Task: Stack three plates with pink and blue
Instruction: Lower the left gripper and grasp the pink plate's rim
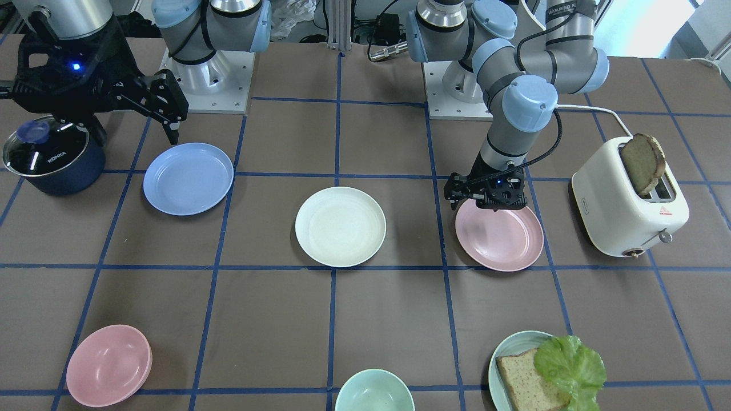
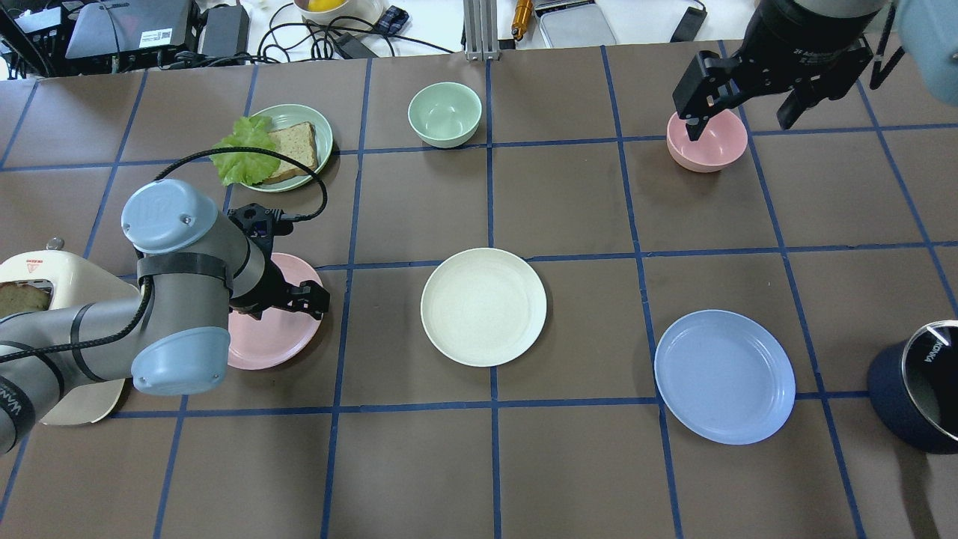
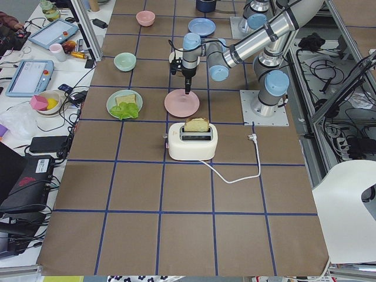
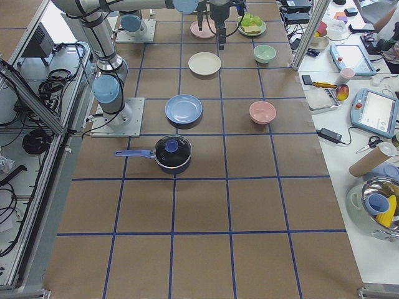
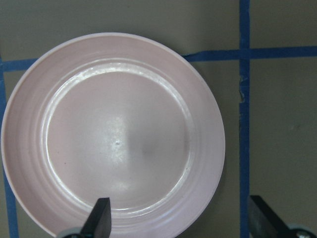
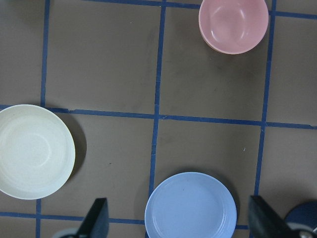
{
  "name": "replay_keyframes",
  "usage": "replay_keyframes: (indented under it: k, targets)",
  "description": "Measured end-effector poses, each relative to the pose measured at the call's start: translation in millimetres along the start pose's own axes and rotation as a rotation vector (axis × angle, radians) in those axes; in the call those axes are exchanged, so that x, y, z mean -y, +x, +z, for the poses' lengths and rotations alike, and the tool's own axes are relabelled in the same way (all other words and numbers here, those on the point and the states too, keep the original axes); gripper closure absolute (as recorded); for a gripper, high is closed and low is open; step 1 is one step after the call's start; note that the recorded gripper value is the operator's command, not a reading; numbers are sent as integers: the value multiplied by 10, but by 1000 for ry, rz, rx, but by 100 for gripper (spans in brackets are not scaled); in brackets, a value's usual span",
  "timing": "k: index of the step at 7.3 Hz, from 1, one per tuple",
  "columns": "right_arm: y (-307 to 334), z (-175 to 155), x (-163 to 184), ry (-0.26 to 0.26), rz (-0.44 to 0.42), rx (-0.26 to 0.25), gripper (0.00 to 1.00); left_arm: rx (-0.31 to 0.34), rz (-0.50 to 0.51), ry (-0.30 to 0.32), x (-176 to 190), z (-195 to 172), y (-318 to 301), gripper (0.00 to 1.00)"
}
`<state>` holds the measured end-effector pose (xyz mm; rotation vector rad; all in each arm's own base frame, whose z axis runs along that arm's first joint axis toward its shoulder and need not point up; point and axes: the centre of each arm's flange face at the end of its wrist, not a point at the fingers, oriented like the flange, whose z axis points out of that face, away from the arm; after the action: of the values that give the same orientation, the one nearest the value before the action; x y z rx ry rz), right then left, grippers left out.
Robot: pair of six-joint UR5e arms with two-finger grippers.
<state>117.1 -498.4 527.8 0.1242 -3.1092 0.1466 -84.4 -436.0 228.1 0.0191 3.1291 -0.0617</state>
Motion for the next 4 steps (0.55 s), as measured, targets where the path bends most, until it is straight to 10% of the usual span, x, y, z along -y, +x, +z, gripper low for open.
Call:
replay_keyframes:
  k: [4]
  targets:
    - [0,0,0,0,0,0,0,4,-45,-33,19,318,145,5]
